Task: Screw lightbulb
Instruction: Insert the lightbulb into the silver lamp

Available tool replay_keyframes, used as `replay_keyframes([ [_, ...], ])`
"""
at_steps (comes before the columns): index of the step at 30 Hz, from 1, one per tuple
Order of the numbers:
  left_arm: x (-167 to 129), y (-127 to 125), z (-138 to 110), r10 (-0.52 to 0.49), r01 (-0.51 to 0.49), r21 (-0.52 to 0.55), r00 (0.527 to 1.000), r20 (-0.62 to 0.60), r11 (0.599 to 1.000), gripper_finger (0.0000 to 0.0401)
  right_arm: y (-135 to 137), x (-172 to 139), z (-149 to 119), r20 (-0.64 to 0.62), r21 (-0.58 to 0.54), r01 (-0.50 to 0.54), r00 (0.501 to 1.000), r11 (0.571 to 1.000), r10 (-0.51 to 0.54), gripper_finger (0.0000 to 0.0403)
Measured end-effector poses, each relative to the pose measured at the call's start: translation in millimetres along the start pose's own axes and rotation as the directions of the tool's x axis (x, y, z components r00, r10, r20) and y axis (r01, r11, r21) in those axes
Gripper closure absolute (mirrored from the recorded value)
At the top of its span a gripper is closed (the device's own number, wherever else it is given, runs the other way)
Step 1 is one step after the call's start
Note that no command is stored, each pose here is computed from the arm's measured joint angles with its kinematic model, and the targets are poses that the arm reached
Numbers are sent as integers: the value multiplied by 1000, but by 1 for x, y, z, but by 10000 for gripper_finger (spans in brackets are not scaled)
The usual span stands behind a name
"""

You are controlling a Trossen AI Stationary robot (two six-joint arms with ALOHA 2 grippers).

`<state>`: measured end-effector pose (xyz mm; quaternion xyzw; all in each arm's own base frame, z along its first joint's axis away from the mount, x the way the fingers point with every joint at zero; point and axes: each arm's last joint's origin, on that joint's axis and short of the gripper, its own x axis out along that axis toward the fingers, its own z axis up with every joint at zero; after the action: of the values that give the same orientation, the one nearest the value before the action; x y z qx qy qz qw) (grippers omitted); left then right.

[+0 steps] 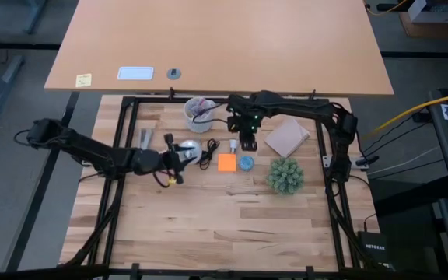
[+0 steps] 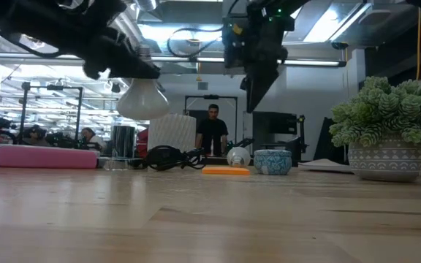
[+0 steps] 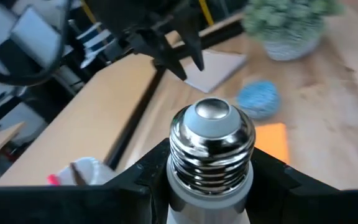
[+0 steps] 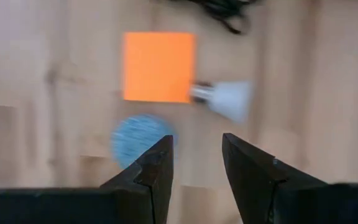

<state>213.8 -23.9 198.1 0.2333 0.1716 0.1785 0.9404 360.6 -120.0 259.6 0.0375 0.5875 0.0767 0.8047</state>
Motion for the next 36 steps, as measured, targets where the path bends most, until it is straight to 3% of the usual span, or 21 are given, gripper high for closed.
replay_keyframes([
  [9,-15,-24,-8,-137,148,135,987,-87,980,261,31,8,11,-1,-60,-44,999,997,44,260],
  [18,-21,-32,-25,-177,250,334,956,-233,909,260,52,13,28,111,-154,-19,993,988,36,260],
  [23,-15,-41,-37,-159,306,493,935,-317,814,260,65,15,38,181,-205,-1,983,979,39,260],
  [31,-2,-60,-64,-70,412,719,888,-454,560,260,80,17,47,235,-255,12,971,967,50,260],
  [33,1,-64,-67,-61,416,731,886,-460,541,260,81,17,47,233,-255,24,972,967,37,260],
  [36,4,-67,-69,-63,409,726,889,-454,553,255,82,18,47,231,-254,41,973,966,19,260],
])
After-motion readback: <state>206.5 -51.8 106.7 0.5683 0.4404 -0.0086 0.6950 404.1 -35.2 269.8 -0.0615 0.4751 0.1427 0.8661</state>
